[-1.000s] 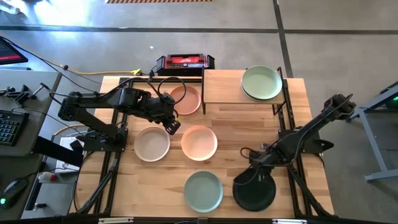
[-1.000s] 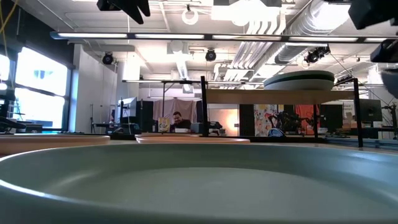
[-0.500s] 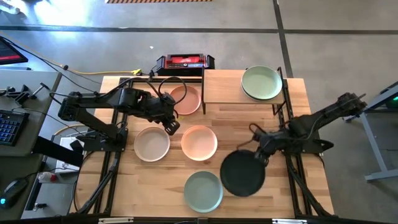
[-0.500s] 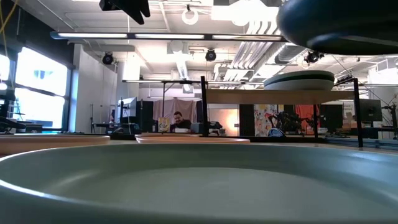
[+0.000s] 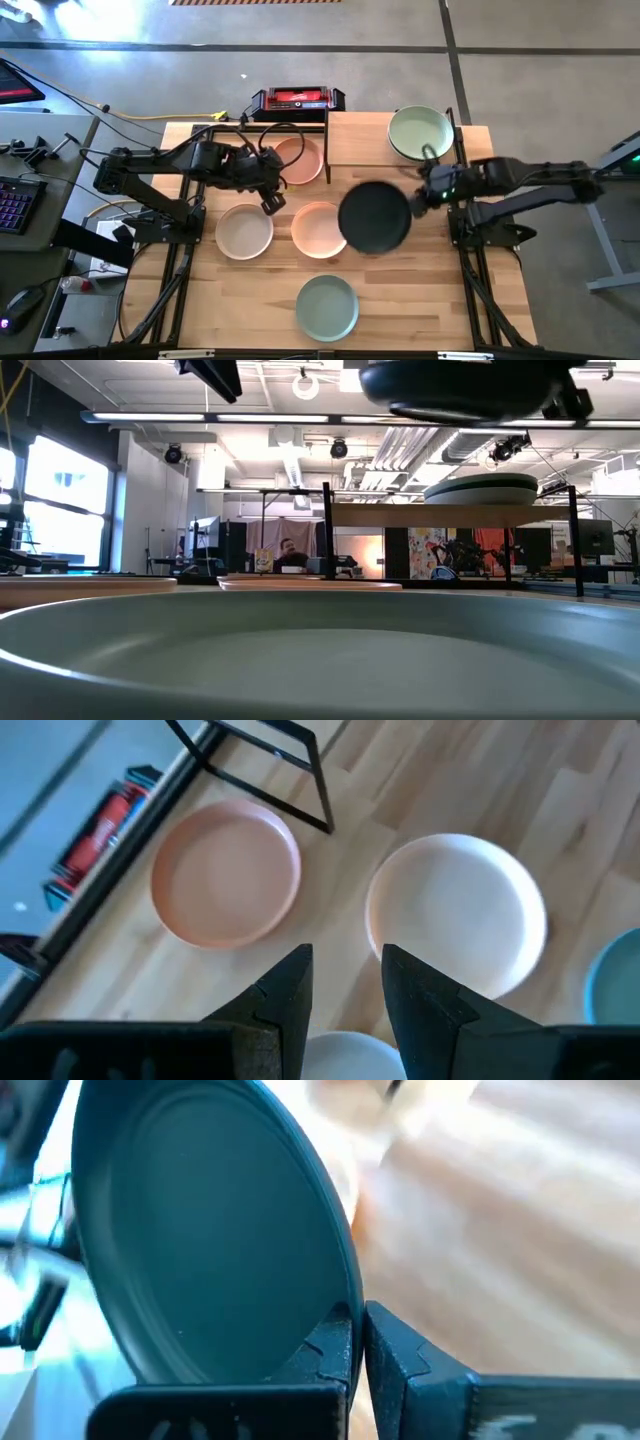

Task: Place and stack plates onto a shelf
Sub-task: Stack the dark green plate on top of the light green plate on the shelf

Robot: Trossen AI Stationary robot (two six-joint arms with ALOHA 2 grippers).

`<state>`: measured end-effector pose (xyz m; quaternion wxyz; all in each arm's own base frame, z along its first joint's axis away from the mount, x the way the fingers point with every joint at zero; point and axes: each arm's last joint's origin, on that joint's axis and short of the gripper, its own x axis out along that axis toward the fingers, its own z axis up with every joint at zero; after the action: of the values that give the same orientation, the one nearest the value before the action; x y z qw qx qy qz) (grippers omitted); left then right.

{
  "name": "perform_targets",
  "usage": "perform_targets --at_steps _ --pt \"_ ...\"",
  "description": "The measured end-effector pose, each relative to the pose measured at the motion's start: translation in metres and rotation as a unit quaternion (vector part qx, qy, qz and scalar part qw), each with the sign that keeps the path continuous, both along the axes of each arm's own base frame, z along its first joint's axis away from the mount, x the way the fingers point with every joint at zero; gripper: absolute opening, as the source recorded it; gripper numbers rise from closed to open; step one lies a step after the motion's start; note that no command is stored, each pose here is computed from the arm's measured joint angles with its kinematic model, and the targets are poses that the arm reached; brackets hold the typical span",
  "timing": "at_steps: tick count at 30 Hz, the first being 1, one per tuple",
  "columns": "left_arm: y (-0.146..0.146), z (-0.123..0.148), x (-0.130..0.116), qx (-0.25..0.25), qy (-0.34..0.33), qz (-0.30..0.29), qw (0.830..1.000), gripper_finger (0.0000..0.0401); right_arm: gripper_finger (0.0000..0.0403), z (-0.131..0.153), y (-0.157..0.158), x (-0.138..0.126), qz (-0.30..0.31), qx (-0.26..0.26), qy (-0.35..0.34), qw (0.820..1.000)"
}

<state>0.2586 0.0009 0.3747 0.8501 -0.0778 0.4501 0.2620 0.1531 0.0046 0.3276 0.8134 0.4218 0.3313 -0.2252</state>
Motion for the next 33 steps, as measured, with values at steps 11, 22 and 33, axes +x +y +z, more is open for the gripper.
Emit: perform_targets --at_steps 11,22,33 --pt "0.02 0.0 -0.001 0.051 0.044 -0.049 0.997 0.0113 0.0 0.068 -0.039 -0.031 -0.169 -0.092 -0.039 0.98" --pt "0.044 0.0 -0.004 0.08 0.079 -0.065 0.991 0.0113 0.0 0.095 -0.065 -0.062 -0.314 -0.138 -0.031 0.939" --pt "0.066 0.0 -0.009 0.092 0.098 -0.054 0.989 0.0113 0.0 0.083 -0.097 -0.075 -0.418 -0.07 0.029 0.906"
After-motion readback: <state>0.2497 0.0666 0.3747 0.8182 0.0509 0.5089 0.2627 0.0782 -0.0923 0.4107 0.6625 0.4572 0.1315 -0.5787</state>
